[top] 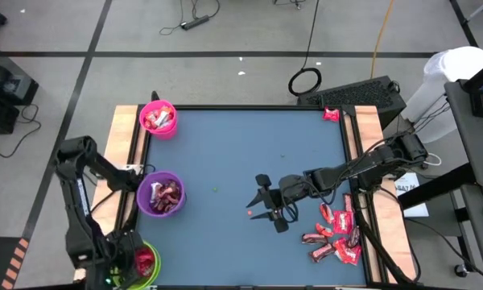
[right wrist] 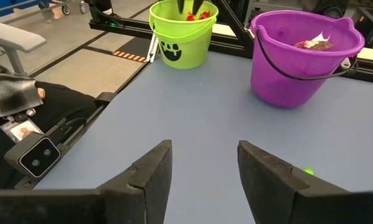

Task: Organize candy in baskets
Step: Put the red candy into the green bucket

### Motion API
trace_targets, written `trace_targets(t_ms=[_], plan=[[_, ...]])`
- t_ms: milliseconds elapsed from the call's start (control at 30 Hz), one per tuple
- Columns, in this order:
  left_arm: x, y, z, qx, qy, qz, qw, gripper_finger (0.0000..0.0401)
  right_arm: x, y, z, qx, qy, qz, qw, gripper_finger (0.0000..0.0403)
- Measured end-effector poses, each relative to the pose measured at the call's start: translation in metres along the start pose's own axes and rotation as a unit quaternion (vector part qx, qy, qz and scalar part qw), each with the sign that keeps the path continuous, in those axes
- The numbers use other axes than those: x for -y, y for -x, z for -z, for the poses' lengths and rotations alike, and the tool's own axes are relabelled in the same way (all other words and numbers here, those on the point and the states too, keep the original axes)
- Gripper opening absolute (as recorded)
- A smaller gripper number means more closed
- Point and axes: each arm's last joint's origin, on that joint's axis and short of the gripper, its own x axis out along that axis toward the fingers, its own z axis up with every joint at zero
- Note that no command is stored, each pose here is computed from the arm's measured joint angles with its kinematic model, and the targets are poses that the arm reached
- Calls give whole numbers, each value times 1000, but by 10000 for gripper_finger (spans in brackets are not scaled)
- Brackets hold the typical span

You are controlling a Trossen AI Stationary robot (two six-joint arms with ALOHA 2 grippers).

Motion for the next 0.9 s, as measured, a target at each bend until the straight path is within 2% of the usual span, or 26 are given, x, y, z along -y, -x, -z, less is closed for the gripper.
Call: trace_targets(t_ms=[133, 233, 300, 400, 533, 600, 700, 833, 900], plan=[[-4, 27, -7, 21, -5, 60, 998, 154, 0, 0, 0, -1, -1, 0, 1000, 171], [-10, 44, -17, 106, -25, 109, 988, 155, 1, 0, 0, -2, -3, 21, 1000, 171], [-12, 51, -24, 180, -56, 131, 973, 155, 3, 3, -1, -4, -4, 54, 999, 171], [-14, 58, -37, 285, -98, 124, 945, 155, 8, 12, -4, -13, -16, 103, 994, 171], [-16, 60, -59, 334, -139, 69, 930, 155, 19, 33, -9, -31, -51, 193, 979, 171], [-17, 59, -70, 340, -166, 33, 925, 155, 26, 45, -10, -42, -66, 246, 966, 171], [-19, 58, -89, 346, -196, -10, 918, 155, 38, 64, -7, -70, -93, 331, 937, 171], [-24, 59, -114, 350, -226, -54, 908, 155, 61, 91, 4, -120, -135, 432, 884, 171], [-29, 57, -124, 344, -243, -66, 905, 155, 74, 102, 13, -153, -161, 464, 857, 171]])
